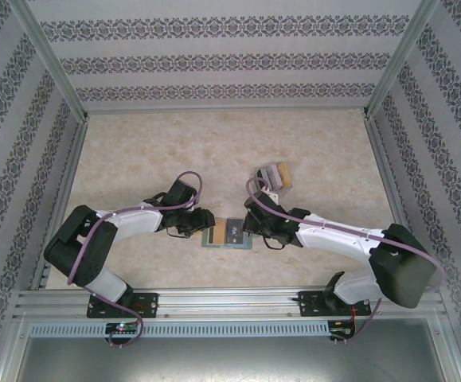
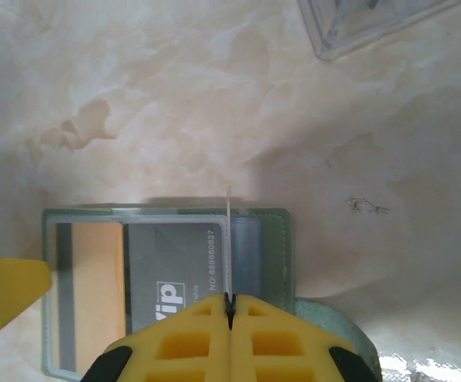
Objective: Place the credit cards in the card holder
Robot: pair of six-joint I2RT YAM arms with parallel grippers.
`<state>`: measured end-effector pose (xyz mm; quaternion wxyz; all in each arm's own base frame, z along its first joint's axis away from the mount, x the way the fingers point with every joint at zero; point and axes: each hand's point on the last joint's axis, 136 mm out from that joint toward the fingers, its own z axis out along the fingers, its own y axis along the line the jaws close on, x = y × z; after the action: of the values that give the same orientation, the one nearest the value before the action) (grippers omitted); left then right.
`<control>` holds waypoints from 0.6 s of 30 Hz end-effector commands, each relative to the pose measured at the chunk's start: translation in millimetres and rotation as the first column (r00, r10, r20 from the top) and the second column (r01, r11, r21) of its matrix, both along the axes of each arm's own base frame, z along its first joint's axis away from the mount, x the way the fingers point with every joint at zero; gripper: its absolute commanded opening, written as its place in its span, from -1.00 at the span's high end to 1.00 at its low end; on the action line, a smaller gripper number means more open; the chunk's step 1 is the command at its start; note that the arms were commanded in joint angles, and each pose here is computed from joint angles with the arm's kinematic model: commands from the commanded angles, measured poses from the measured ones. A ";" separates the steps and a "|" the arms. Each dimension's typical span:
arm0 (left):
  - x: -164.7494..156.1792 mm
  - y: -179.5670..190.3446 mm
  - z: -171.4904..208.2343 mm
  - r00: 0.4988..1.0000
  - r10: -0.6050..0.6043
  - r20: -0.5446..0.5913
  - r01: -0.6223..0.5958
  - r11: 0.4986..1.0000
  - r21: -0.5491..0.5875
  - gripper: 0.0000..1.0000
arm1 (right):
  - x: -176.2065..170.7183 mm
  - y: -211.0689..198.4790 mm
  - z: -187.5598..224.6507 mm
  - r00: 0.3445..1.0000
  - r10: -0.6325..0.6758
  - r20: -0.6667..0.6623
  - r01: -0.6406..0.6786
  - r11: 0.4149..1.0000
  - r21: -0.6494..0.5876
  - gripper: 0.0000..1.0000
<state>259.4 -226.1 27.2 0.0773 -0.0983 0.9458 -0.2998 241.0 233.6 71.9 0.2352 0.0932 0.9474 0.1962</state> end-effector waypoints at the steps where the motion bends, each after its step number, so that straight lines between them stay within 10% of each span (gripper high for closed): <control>1: -7.5 2.6 -10.2 0.999 0.001 -0.039 -0.001 1.000 0.008 0.04 | 3.7 13.2 22.2 0.999 0.003 0.051 -0.008 0.996 0.091 1.00; 18: -1.8 9.5 5.1 0.999 0.039 0.030 -0.040 0.999 0.015 -0.01 | 7.1 39.9 40.8 0.997 0.041 0.059 -0.051 0.981 0.189 1.00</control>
<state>259.0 -224.0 29.0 0.0834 -0.1021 0.9450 -0.2994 242.5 256.3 97.2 0.2427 0.0897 0.9295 0.2627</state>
